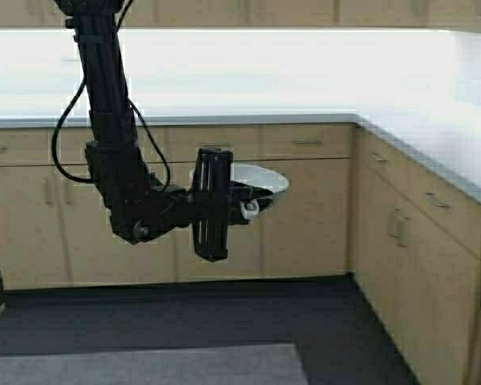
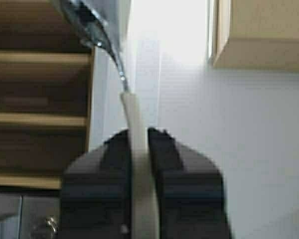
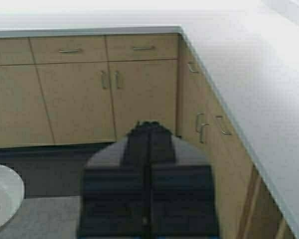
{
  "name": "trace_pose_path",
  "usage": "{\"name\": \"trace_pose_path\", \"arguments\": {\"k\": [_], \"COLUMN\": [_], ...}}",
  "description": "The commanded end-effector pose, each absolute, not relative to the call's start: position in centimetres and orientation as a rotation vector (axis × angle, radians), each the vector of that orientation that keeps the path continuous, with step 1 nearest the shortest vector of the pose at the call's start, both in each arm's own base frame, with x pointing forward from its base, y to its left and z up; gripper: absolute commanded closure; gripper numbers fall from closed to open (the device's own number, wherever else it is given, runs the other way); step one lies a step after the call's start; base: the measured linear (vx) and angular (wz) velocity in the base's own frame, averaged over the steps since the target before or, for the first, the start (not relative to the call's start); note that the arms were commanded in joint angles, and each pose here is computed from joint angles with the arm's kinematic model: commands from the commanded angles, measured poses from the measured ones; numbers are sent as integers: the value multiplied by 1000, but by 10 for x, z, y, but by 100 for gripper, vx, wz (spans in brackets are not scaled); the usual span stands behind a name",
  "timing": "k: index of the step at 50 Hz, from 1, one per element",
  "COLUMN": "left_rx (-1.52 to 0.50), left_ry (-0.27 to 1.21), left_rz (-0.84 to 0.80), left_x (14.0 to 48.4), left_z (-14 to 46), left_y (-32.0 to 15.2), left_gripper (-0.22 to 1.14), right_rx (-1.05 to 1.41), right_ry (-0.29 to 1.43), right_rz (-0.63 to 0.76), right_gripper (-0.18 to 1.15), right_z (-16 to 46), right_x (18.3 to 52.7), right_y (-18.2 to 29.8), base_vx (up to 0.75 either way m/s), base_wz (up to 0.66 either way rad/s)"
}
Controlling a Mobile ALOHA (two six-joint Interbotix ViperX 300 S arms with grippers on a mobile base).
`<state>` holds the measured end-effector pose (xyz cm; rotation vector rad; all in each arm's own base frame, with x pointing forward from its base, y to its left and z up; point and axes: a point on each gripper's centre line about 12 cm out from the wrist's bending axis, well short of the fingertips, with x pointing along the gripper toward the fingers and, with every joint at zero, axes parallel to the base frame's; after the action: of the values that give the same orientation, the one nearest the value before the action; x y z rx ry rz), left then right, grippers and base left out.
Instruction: Wash the pan
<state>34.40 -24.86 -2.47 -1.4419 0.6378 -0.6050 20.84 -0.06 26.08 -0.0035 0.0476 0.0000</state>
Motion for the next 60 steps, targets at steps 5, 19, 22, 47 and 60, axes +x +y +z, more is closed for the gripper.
{"name": "trace_pose_path", "arguments": {"k": [5, 19, 22, 47, 60], "left_rx": [-1432, -1431, -1434, -1443, -1442], "left_ry": [588, 587, 585, 583, 587], "left_rz": [-666, -686, -692, -698, -704], "left_x": [349, 347, 347, 342, 338], "left_z": [-4, -2, -2, 0, 3], "left_y": [-253, -254, -254, -251, -250], "left_gripper": [89, 89, 89, 89, 89], "right_rx": [-3, 6, 6, 4, 3], "right_ry": [29, 35, 31, 55, 52], "right_rz": [0, 0, 0, 2, 0], "right_gripper": [91, 91, 91, 91, 91], "right_z": [267, 266, 266, 261, 262], "right_x": [211, 211, 210, 213, 213], "right_y": [-1, -1, -1, 0, -1], "base_vx": [10, 11, 12, 14, 13], "base_wz": [61, 60, 73, 70, 50]}}
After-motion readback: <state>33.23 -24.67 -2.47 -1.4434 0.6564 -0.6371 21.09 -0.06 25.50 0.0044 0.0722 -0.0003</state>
